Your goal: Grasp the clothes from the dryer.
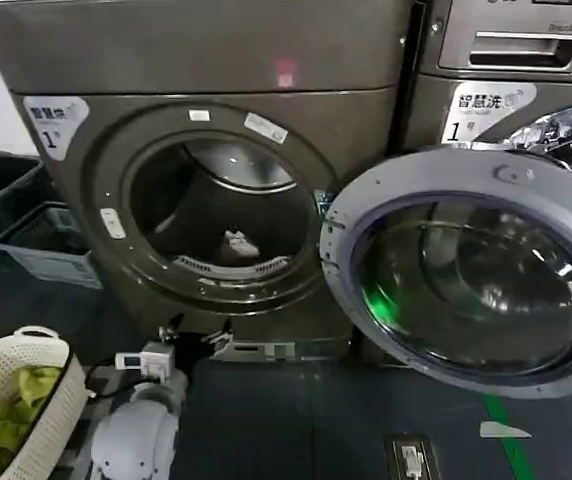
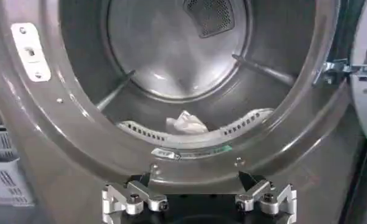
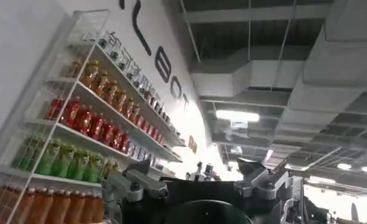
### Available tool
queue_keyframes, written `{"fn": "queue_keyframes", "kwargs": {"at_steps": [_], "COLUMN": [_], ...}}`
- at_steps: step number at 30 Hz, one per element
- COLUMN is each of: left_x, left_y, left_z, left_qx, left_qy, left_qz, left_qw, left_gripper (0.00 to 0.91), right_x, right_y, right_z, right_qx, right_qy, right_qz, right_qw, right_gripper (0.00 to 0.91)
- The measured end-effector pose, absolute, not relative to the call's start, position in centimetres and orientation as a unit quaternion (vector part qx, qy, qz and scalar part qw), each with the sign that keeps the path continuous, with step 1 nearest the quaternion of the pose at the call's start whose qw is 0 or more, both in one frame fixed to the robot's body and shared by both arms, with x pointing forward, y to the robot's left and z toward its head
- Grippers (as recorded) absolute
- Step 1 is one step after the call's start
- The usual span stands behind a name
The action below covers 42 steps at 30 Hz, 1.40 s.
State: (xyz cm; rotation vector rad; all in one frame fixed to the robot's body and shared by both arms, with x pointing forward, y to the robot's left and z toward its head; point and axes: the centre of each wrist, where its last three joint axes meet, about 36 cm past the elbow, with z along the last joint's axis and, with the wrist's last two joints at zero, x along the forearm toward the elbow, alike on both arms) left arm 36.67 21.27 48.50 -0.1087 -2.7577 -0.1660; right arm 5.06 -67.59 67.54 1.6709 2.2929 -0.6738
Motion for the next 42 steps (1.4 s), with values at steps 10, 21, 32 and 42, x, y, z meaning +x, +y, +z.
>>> {"fn": "queue_keyframes", "kwargs": {"at_steps": [10,21,32,42], "left_x": [36.70,36.73,36.71,36.70], "left_y": [21.31,21.32,21.30,21.30], "left_z": [48.41,48.20,48.24,48.33], "left_qx": [-0.038,-0.037,-0.037,-0.036], "left_qy": [-0.979,-0.978,-0.978,-0.978], "left_qz": [-0.063,-0.067,-0.070,-0.070], "left_qw": [0.189,0.193,0.192,0.191], "left_gripper": [0.907,0.907,0.907,0.907], "right_x": [5.01,4.90,4.90,4.84], "right_y": [-67.65,-67.70,-67.71,-67.73], "right_z": [67.42,67.37,67.22,67.07], "right_qx": [0.570,0.572,0.572,0.573], "right_qy": [0.781,0.780,0.781,0.780], "right_qz": [-0.228,-0.227,-0.227,-0.226], "right_qw": [0.112,0.111,0.110,0.110], "right_gripper": [0.907,0.907,0.907,0.907]}}
